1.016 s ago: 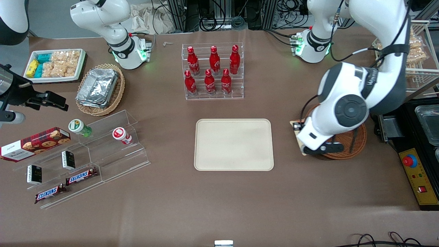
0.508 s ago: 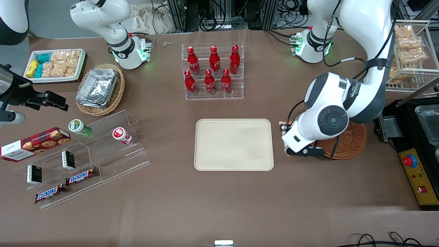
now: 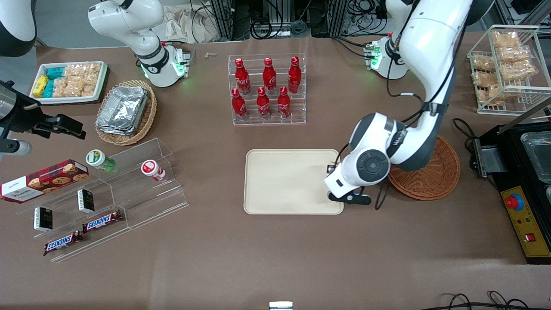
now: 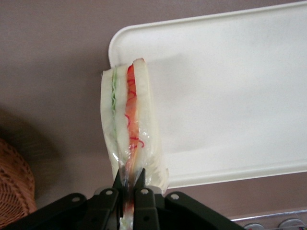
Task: Place sandwich from basket to tray
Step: 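Carry the sandwich over to the cream tray with the left gripper, then lower the sandwich onto the tray and open the left gripper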
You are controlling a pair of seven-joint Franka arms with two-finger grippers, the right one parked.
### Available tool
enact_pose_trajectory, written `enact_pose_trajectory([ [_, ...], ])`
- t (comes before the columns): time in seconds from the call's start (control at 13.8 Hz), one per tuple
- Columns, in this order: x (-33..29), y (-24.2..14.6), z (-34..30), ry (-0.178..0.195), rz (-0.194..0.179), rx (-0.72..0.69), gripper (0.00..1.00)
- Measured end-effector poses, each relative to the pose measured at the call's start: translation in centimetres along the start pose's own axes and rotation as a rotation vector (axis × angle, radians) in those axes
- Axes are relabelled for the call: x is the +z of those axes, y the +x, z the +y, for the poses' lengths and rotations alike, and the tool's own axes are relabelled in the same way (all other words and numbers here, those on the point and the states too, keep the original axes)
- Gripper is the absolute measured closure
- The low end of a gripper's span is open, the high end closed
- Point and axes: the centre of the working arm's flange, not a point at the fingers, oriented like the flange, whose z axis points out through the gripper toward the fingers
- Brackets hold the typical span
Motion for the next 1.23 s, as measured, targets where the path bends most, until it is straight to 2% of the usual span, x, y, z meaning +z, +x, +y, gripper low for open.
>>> enact_pose_trajectory([
  [0.22, 1.7, 0.6, 1.0, -0.001, 0.022, 0.014, 0.9],
  [0.51, 3.4, 1.0, 1.1, 0.001, 0.007, 0.012, 0.9],
  [0.73, 4.0, 1.1, 1.1, 0.003, -0.002, -0.02, 0.64],
  [1.09, 2.7, 1.7, -0.5, 0.001, 0.005, -0.058, 0.13],
  [1.16, 1.9, 2.0, -1.9, -0.001, 0.001, -0.078, 0.04],
  [1.23, 0.6, 2.2, -3.5, -0.004, 0.002, -0.098, 0.0],
])
